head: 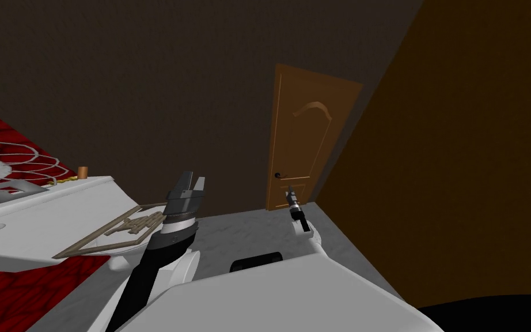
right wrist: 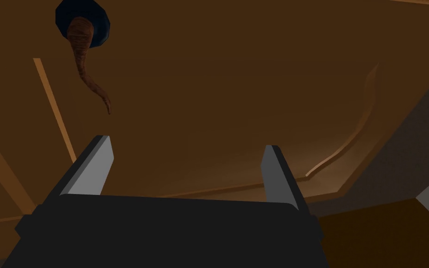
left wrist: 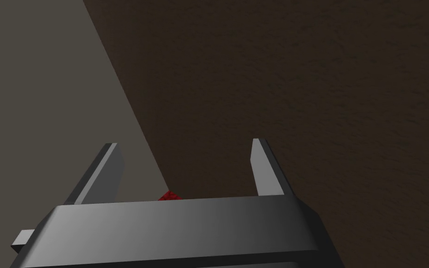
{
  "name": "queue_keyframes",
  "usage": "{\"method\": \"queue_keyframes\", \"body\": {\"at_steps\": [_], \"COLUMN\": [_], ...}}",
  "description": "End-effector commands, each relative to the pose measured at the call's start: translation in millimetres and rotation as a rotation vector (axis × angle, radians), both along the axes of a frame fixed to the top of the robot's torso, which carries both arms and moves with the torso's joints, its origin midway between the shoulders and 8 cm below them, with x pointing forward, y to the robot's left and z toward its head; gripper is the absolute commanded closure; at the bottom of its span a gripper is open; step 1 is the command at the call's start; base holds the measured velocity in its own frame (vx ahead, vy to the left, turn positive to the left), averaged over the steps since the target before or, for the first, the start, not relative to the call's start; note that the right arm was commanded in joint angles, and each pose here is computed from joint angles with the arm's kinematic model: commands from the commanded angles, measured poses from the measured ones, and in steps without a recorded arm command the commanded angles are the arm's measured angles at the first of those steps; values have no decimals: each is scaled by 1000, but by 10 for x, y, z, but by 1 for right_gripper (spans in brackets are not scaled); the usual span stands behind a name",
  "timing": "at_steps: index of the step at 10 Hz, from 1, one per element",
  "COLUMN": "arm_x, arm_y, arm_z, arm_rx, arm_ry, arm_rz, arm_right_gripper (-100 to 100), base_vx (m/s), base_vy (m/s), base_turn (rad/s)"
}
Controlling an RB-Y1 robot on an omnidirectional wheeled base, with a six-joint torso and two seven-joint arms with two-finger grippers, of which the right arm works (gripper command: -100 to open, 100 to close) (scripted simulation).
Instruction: Pull the door open
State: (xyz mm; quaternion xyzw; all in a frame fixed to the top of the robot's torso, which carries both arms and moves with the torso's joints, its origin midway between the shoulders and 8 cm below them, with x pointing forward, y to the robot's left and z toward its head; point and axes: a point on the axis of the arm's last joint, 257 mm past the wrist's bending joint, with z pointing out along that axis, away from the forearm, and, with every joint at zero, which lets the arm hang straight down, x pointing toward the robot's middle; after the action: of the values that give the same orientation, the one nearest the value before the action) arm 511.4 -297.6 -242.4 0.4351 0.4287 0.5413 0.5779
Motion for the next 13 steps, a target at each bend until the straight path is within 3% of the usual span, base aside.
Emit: {"method": "queue_keyframes", "body": {"at_steps": [1, 13], "arm_x": [19, 234], "arm_y": [-18, -254], "arm_z": [-85, -647], "arm_rx": [-2, -29], "arm_ry": [16, 136], "arm_rz": [-3, -40], "arm_right_gripper": [-100, -100], "base_vx": [45, 52], "base_vy": [-32, -46], "base_turn": [37, 60]}}
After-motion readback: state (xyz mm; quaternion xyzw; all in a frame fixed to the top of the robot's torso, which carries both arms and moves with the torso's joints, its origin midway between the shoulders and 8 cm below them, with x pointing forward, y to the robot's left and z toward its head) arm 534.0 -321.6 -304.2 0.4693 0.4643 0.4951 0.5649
